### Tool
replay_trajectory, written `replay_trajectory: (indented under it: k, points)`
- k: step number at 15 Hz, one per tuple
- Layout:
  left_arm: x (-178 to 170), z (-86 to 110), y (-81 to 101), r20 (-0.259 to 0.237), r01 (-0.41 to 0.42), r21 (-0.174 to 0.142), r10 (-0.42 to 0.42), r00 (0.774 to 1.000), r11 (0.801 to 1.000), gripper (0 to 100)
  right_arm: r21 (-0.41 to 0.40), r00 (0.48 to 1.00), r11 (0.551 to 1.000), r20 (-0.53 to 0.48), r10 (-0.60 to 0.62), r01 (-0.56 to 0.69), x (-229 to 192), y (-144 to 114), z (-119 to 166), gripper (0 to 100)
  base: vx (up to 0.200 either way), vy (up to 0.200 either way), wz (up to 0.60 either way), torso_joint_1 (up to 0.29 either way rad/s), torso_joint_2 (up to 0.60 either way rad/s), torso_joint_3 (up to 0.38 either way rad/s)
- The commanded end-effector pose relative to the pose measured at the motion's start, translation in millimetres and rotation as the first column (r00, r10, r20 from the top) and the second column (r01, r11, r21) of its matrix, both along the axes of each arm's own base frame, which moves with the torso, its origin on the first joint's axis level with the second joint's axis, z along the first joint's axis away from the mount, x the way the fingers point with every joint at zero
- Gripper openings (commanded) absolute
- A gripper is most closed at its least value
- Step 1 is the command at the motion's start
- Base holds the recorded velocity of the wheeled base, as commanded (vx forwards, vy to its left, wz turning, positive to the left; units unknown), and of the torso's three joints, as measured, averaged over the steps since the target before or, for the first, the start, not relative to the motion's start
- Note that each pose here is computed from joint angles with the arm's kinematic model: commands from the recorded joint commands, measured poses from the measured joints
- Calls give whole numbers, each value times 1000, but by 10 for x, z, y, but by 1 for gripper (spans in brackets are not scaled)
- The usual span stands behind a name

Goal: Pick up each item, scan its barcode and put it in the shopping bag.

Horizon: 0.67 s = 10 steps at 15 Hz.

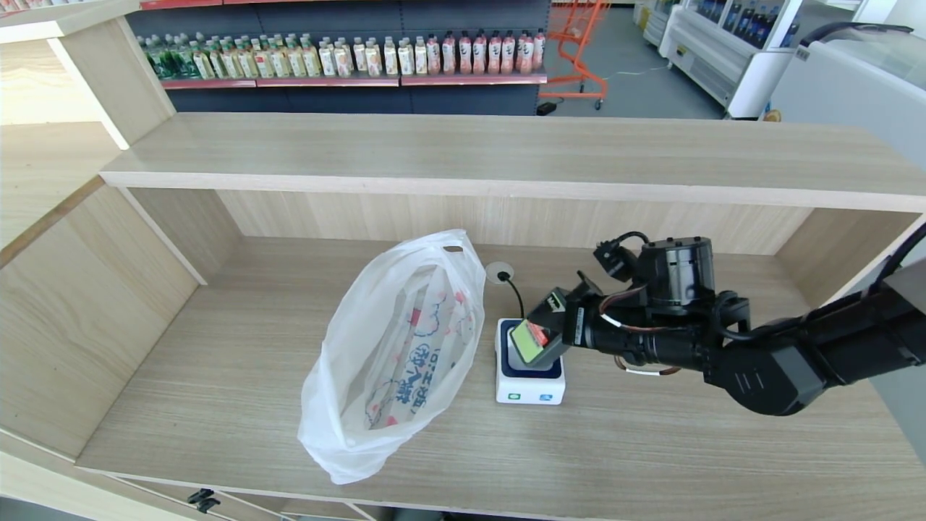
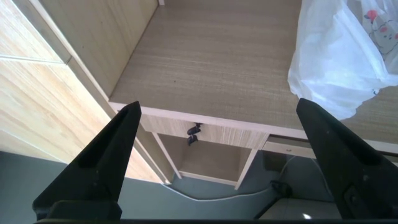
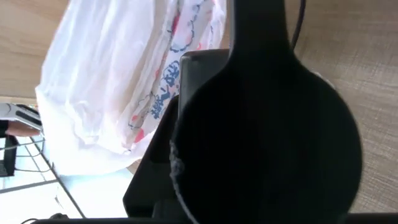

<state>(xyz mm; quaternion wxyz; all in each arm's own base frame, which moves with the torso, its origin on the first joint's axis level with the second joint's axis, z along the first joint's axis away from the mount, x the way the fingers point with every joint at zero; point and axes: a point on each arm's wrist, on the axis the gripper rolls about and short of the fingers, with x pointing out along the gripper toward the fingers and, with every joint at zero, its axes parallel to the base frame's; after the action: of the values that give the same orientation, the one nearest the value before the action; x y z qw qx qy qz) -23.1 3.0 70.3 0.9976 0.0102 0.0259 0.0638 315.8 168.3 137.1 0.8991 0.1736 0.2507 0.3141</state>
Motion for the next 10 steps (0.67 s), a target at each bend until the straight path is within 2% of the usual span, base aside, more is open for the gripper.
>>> replay_trajectory:
  k: [1,2,3,4,8,10]
  points:
    - [1,0,0,-1,-1,0,1,1000,1000,100,89,965,995,262,28,-53,-457,-90,834,0,0,0,0,0,0,0]
    - [1,0,0,-1,-1,0,1,1000,1000,100,-11,932,998,358,59,-59,-627,-208,935,0,0,0,0,0,0,0]
    - [1,0,0,-1,-1,0,1,1000,1000,100,-176,888,984,449,102,-24,-811,-390,907,0,0,0,0,0,0,0]
    - [0,0,0,0,-1,0,1,1000,1000,100,-243,878,970,466,110,7,-923,-517,821,0,0,0,0,0,0,0]
    - [0,0,0,0,-1,0,1,1000,1000,100,-266,894,964,437,101,21,-1162,-652,679,0,0,0,0,0,0,0]
    - [0,0,0,0,-1,3,1,1000,1000,100,-220,908,975,411,78,15,-1173,-642,690,0,0,0,0,0,0,0]
